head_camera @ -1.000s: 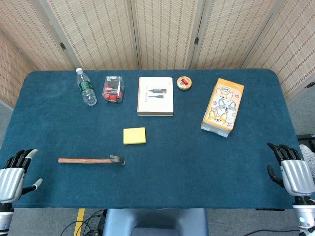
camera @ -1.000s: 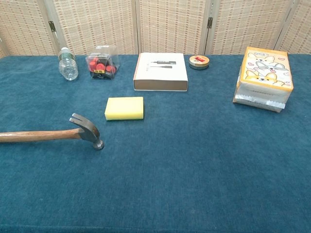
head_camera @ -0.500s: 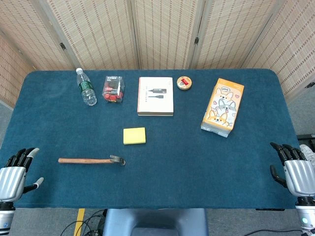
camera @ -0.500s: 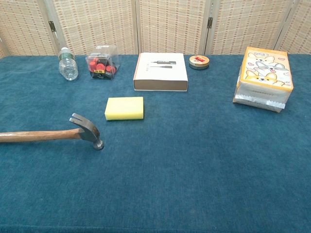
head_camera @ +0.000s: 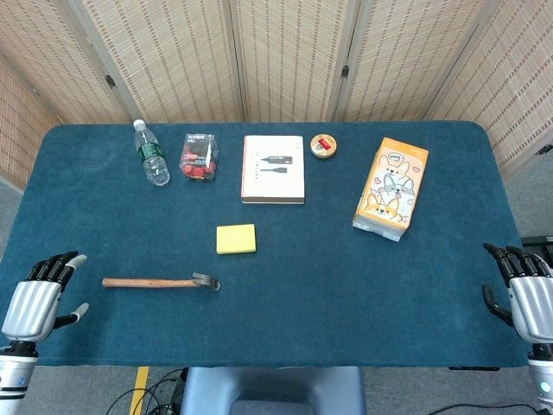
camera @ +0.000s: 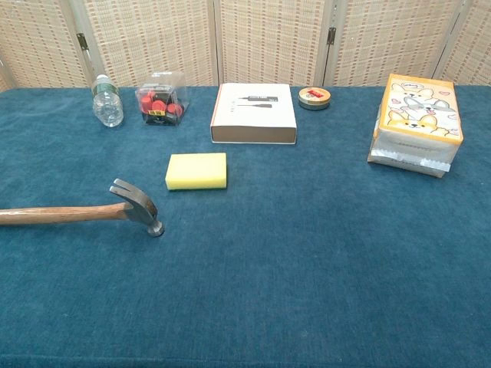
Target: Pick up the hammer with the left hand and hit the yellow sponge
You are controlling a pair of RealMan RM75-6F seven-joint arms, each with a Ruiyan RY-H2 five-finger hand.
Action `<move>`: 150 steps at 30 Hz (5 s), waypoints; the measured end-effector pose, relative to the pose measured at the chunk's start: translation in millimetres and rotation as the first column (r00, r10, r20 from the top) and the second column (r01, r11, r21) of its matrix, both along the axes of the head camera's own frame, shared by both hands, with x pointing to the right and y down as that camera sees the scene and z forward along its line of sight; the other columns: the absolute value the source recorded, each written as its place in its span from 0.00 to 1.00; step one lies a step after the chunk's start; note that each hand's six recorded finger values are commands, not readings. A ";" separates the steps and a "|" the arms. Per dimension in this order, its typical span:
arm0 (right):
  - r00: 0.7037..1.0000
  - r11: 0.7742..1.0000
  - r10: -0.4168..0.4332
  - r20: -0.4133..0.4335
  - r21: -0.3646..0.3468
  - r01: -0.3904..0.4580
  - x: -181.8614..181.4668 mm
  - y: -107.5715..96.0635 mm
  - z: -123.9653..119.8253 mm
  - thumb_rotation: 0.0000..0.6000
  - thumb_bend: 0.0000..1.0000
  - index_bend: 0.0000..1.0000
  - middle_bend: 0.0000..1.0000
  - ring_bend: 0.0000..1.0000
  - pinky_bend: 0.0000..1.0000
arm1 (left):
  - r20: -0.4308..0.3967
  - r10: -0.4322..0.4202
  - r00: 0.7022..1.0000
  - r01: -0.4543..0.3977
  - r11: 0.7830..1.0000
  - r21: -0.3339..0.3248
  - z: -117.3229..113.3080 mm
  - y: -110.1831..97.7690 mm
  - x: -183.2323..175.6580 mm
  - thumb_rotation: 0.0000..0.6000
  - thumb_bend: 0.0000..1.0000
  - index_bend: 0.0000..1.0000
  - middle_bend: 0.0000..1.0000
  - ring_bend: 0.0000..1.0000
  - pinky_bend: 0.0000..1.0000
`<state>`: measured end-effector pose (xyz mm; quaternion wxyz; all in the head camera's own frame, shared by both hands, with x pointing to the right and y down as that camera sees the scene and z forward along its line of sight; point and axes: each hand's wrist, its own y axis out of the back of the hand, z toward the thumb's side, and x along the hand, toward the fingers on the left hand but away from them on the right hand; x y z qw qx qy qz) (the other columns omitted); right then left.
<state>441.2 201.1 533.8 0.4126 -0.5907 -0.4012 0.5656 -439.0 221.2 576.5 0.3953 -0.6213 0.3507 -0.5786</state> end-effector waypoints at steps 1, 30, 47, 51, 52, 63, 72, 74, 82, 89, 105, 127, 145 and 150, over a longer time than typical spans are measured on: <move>1.000 1.000 0.000 0.000 -0.001 0.000 0.0 0.0 0.1 1.00 0.35 0.17 0.26 0.18 0.23 | 0.000 0.011 1.000 -0.011 1.000 -0.005 1.4 -1.1 2.2 1.00 0.21 0.22 0.20 0.19 0.23; 1.000 1.000 -0.008 -0.005 0.007 0.008 2.2 -6.5 -5.2 1.00 0.35 0.17 0.26 0.18 0.23 | -0.024 0.212 0.977 -0.214 0.968 -0.134 49.7 -24.6 58.9 1.00 0.21 0.25 0.25 0.20 0.32; 1.000 1.000 0.009 -0.010 -0.004 -0.009 8.9 -5.7 -1.6 1.00 0.35 0.17 0.26 0.18 0.23 | -0.047 0.237 0.970 -0.240 0.925 -0.293 102.1 -31.0 102.4 1.00 0.34 0.27 0.28 0.20 0.32; 1.000 1.000 0.012 -0.011 -0.006 -0.013 10.2 -5.5 -0.3 1.00 0.35 0.17 0.26 0.18 0.23 | -0.050 0.233 0.971 -0.237 0.921 -0.308 109.3 -31.1 108.9 1.00 0.38 0.28 0.29 0.21 0.32; 1.000 1.000 0.013 -0.011 -0.006 -0.014 10.6 -5.4 -0.2 1.00 0.35 0.17 0.26 0.18 0.23 | -0.050 0.234 0.971 -0.238 0.920 -0.311 110.5 -30.8 110.5 1.00 0.39 0.28 0.30 0.21 0.32; 1.000 1.000 0.021 -0.013 -0.012 -0.021 13.6 -4.7 1.9 1.00 0.35 0.17 0.26 0.18 0.23 | -0.071 0.245 0.967 -0.255 0.912 -0.320 116.5 -23.0 125.3 1.00 0.45 0.30 0.33 0.23 0.32; 1.000 1.000 0.025 -0.014 -0.012 -0.025 14.7 -3.5 2.0 1.00 0.35 0.17 0.26 0.18 0.23 | -0.083 0.249 0.965 -0.262 0.908 -0.328 119.1 -18.5 132.0 1.00 0.50 0.31 0.35 0.24 0.32; 1.000 1.000 0.025 -0.014 -0.012 -0.025 14.9 -3.2 1.8 1.00 0.35 0.17 0.26 0.18 0.23 | -0.087 0.247 0.965 -0.262 0.908 -0.328 119.6 -17.5 133.3 1.00 0.50 0.31 0.36 0.25 0.32; 1.000 1.000 0.026 -0.018 -0.014 -0.026 15.3 -2.9 2.1 1.00 0.35 0.17 0.27 0.18 0.23 | -0.098 0.241 0.966 -0.260 0.906 -0.334 123.1 -14.5 137.1 1.00 0.50 0.31 0.38 0.26 0.32; 0.999 0.999 0.029 -0.019 -0.015 -0.030 15.8 -2.1 2.0 1.00 0.35 0.17 0.27 0.18 0.23 | -0.097 0.230 0.968 -0.250 0.910 -0.332 125.0 -15.1 137.8 1.00 0.50 0.34 0.41 0.27 0.32; 0.999 0.999 0.035 -0.023 -0.018 -0.035 17.0 -1.8 2.4 1.00 0.35 0.17 0.28 0.18 0.23 | -0.094 0.235 0.967 -0.253 0.906 -0.339 126.0 -13.3 139.3 1.00 0.58 0.36 0.44 0.28 0.32; 0.999 0.999 0.044 -0.024 -0.020 -0.044 19.6 0.1 2.6 1.00 0.35 0.17 0.29 0.18 0.23 | -0.093 0.234 0.968 -0.252 0.906 -0.340 127.3 -13.1 141.1 1.00 0.64 0.46 0.56 0.37 0.32; 0.998 0.999 0.050 -0.027 -0.018 -0.050 19.7 1.9 0.8 1.00 0.35 0.17 0.30 0.18 0.23 | -0.189 0.197 0.962 -0.240 0.941 -0.240 119.4 -26.4 141.4 1.00 0.74 0.69 0.78 0.64 0.65; 0.998 0.999 0.050 -0.029 -0.018 -0.051 18.8 2.3 0.3 1.00 0.35 0.17 0.30 0.18 0.23 | -0.271 0.181 0.946 -0.234 0.956 -0.179 109.9 -38.7 143.7 1.00 0.76 0.74 0.83 0.68 0.75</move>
